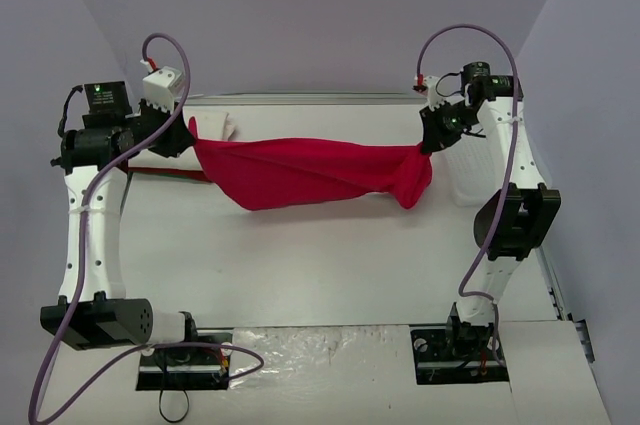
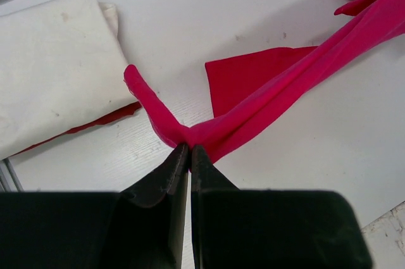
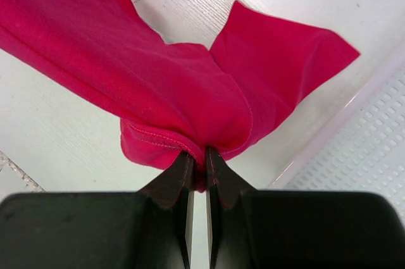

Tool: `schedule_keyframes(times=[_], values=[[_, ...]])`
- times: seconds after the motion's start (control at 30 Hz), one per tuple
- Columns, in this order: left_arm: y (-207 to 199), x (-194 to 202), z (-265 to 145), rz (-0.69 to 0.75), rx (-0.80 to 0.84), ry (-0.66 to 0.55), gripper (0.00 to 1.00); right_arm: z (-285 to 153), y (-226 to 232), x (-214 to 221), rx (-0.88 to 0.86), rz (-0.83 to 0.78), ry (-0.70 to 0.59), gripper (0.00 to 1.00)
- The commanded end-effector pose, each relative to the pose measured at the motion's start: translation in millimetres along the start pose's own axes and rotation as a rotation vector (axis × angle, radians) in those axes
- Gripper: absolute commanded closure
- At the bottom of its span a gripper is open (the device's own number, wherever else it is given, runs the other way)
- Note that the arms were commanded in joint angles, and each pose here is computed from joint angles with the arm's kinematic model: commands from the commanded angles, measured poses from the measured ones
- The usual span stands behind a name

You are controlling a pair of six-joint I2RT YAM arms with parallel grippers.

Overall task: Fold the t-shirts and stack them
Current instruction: Flatten out the tshirt

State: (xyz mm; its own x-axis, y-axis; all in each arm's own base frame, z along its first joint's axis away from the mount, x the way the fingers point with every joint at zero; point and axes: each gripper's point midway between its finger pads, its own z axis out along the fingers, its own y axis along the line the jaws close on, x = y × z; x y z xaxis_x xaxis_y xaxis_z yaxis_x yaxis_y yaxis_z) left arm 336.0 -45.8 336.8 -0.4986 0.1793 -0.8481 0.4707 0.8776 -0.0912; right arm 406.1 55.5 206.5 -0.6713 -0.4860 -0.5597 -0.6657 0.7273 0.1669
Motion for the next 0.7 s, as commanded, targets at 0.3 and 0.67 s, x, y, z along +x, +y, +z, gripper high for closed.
schedule_keyframes(times=[0.3,0.67], values=[[1.1,-11.7,-0.8,0.023,0.006,-0.060,0.98,14.9,-0.6,22.5,-0.051,0.021,0.035,0.89],[-1.8,-6.0,-0.7,0.020,0.016,-0.053,0.98,28.7,-0.3,33.3,-0.082,0.042,0.039,1.00]])
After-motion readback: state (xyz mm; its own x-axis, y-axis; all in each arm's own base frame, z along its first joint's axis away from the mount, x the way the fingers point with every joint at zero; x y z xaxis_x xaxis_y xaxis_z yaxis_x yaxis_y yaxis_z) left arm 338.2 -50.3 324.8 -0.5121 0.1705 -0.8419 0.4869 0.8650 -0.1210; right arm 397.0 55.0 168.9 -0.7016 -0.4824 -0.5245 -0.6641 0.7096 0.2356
